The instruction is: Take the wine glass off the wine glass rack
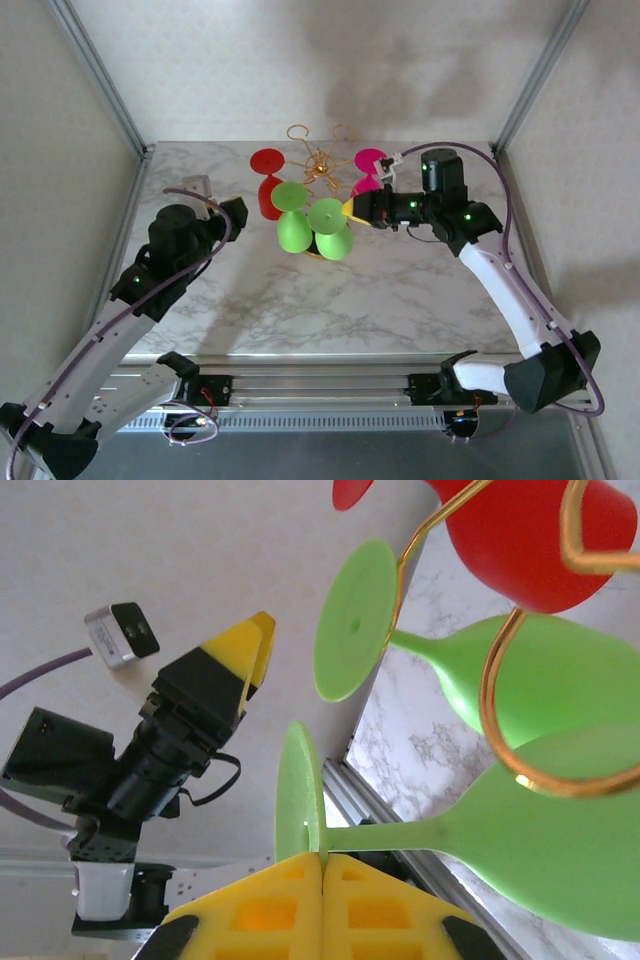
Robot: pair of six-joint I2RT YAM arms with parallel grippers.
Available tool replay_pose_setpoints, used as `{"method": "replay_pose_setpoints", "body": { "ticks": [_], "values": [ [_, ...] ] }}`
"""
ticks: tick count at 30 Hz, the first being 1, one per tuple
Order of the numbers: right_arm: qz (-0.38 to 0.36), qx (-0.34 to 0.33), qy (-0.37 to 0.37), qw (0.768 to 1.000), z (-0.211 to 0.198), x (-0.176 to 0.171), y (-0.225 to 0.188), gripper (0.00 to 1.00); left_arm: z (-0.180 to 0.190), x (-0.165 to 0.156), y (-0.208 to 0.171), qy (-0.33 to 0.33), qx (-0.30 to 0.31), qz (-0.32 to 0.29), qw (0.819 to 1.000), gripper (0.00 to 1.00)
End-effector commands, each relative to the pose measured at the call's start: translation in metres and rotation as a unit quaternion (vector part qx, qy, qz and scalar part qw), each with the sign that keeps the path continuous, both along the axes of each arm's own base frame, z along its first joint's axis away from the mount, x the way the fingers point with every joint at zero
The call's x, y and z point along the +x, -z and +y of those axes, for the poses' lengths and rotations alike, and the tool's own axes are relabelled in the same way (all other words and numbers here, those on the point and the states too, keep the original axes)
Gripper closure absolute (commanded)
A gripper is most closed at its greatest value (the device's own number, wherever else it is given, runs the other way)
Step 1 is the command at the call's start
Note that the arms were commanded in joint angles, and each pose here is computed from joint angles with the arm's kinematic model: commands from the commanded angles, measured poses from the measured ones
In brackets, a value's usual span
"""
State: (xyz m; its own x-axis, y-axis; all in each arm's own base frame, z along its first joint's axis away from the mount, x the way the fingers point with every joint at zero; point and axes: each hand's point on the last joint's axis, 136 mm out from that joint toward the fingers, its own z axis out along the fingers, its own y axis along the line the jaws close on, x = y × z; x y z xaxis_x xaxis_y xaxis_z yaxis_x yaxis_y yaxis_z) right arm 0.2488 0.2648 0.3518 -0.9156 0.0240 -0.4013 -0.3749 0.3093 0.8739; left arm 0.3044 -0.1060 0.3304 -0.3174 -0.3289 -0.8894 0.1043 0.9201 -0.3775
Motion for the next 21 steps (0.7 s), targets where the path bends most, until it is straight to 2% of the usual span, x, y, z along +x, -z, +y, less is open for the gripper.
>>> {"method": "replay_pose_setpoints", "body": {
  "ticks": [1, 14, 21],
  "values": [
    [-0.023, 0.014, -0.010, 1.000, -0.001, -0.014, -0.010, 1.00, 0.000, -0.011, -0.005, 0.003, -0.021, -0.005, 1.000, 0.41],
    [-0.033, 0.005, -0.038, 0.999, -0.002, -0.058, 0.010, 1.00, 0.004, -0.036, 0.027, 0.006, -0.041, 0.062, 0.997, 0.43],
    [-0.035, -0.028, -0.054, 0.998, 0.002, -0.079, 0.044, 1.00, 0.002, -0.051, 0.055, 0.016, -0.047, 0.118, 0.992, 0.45]
  ]
}}
